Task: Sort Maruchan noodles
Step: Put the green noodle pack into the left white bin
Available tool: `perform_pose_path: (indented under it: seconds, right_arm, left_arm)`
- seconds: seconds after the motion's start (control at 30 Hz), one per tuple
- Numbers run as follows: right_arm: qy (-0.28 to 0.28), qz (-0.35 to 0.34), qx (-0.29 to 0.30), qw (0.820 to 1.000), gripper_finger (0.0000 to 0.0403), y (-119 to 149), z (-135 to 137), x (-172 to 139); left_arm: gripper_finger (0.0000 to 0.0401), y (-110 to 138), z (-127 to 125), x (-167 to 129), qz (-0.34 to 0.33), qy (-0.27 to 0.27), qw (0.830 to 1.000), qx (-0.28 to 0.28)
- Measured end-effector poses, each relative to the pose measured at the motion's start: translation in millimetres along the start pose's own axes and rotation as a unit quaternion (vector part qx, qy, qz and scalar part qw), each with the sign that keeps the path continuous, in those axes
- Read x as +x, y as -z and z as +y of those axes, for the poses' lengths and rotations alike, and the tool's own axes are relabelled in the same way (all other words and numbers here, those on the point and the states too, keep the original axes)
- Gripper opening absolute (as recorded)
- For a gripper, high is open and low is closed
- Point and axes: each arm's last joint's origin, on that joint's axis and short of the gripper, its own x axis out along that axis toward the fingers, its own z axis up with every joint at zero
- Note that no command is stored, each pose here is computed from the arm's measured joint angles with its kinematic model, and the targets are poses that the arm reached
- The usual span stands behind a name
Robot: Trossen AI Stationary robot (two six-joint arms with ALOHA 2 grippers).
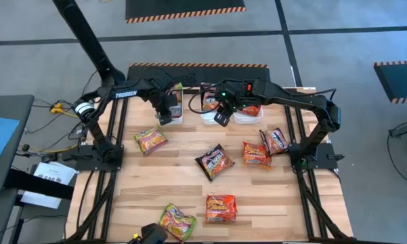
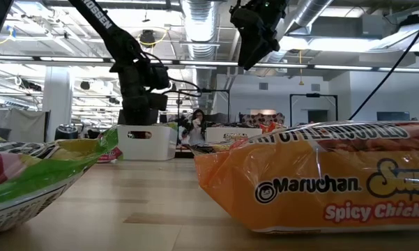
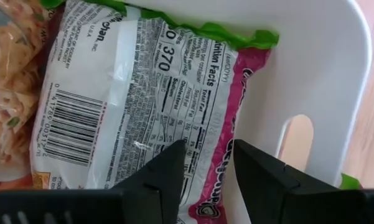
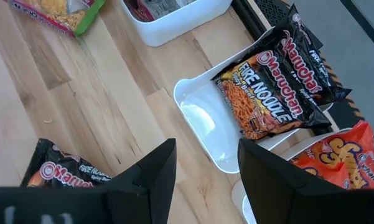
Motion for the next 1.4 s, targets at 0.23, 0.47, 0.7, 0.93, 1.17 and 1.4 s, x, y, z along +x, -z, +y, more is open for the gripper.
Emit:
perform_pose_path:
  seconds: [0.23, 0.47, 0.7, 0.93, 1.17, 1.4]
  right_arm:
    - [0.000, 0.000, 0.010, 1.000, 0.0196, 0, 0, 0]
    - [0.000, 0.000, 0.010, 1.000, 0.0196, 0, 0, 0]
    - [0.000, 0.000, 0.010, 1.000, 0.0196, 0, 0, 0]
    - [0.000, 0.000, 0.010, 1.000, 0.0196, 0, 0, 0]
    - [0.000, 0.000, 0.009, 1.000, 0.0196, 0, 1, 0]
    - [-0.001, 0.000, 0.009, 1.000, 0.0196, 0, 1, 0]
  left_arm:
    - [0.0065, -1, 0, 0, -0.002, -0.003, 1.000, 0.010]
    - [0.0002, -1, 0, 1, -0.008, 0.008, 1.000, 0.017]
    - [0.0000, -7, -1, -14, 0.020, 0.036, 0.999, 0.019]
    - [0.0000, -34, 6, -49, -0.014, 0.020, 0.999, 0.041]
    - [0.0000, -49, 12, -71, -0.056, 0.016, 0.998, 0.023]
    - [0.0017, -48, 13, -68, -0.043, -0.015, 0.999, 0.013]
